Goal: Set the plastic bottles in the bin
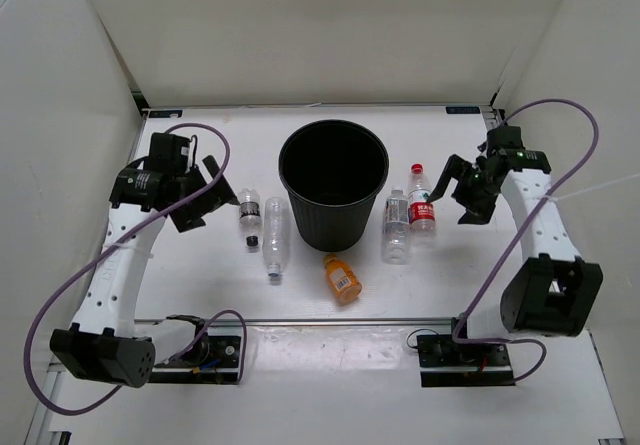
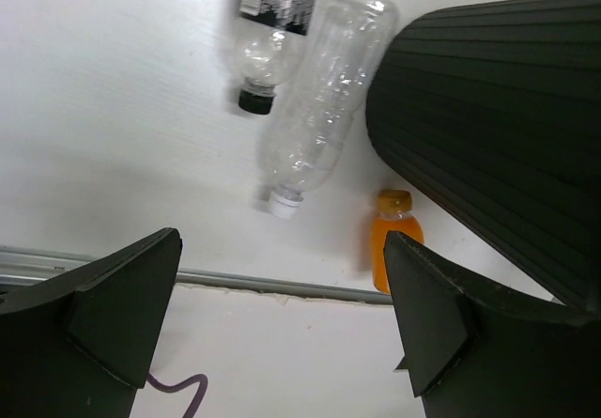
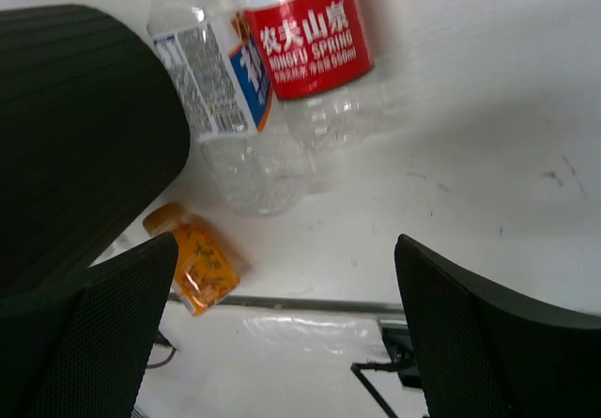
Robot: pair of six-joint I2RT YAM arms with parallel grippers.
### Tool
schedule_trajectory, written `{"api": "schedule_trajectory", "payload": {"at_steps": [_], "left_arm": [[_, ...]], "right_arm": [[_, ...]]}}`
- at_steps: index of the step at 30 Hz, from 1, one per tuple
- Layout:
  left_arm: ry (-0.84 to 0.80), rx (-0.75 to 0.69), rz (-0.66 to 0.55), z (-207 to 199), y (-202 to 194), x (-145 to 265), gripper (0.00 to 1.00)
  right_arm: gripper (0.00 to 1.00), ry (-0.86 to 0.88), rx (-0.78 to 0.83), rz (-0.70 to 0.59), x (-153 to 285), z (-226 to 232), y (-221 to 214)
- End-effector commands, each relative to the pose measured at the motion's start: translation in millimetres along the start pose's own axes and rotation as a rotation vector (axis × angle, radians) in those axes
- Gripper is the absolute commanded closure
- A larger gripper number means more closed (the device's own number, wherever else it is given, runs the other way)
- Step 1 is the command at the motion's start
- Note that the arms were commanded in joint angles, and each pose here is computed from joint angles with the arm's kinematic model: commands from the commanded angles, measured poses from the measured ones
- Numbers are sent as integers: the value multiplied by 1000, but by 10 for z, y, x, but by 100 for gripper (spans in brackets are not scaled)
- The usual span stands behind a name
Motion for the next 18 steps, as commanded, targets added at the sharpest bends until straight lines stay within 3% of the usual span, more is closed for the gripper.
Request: {"api": "schedule_trajectory", "payload": {"at_steps": [1, 18], "left_arm": [[-33, 30, 18, 33, -72, -4, 0], [-4, 94, 113, 155, -317, -317, 0]], "right_arm": [[1, 54, 51, -73, -108, 169, 317], [5, -47, 60, 111, -1268, 158, 511]]}}
Point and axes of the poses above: each gripper's point midway between its finger pads, its own x axis back along the fingers, its own z axis along the line the jaws close on, y = z × x, the point moved 1 cm from there along x, back along the fingers, and after that the axes turned 13 degrees about -x, right-handed, at the moved point
